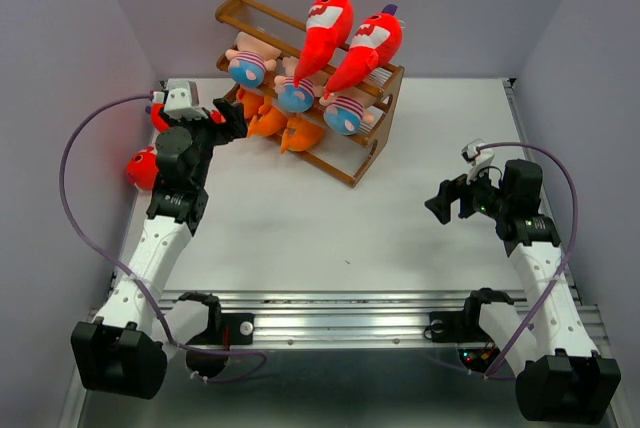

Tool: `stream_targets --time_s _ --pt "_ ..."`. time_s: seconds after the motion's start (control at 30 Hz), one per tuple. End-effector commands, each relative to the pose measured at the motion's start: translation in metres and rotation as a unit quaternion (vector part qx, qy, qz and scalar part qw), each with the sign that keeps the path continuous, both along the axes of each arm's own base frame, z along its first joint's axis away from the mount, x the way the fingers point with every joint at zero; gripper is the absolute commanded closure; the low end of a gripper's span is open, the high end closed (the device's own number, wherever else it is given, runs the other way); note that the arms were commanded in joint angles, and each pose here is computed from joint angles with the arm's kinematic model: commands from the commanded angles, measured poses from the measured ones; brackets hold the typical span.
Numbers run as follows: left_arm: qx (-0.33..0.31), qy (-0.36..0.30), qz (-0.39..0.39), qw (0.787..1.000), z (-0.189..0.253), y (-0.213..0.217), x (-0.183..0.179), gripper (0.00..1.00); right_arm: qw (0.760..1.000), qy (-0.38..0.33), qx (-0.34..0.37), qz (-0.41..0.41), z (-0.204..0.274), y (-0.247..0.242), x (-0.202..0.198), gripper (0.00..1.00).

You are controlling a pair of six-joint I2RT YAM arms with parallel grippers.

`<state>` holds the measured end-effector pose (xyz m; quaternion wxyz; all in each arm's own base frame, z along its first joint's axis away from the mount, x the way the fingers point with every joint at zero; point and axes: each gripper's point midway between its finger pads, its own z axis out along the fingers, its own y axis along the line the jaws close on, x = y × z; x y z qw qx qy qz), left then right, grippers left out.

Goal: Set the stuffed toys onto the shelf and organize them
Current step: Grab a stuffed toy with the left arm

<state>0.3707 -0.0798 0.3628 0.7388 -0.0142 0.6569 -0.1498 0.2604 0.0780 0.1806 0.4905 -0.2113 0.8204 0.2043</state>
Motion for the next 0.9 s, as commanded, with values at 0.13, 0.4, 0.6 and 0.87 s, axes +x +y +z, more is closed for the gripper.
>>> stream_targets --time_s 0.13,0.4,0.6,0.87 --pt "-0.152 0.124 0.207 0.959 -0.088 0.090 0.015 0.01 1.000 -0.027 -0.013 -0.005 0.008 -0.005 0.006 0.00" --pt "-0.192 0.184 0.392 0.881 -0.130 0.150 0.019 0.01 1.000 -0.023 -0.014 -0.003 0.007 -0.005 0.007 0.00" --pt "-0.192 0.222 0.515 0.805 -0.156 0.180 0.032 0.03 1.000 -0.024 -0.014 -0.003 0.007 -0.005 0.007 0.00" --pt "-0.153 0.241 0.572 0.769 -0.188 0.214 0.054 0.02 1.000 -0.020 -0.016 -0.008 0.004 -0.007 0.009 0.00"
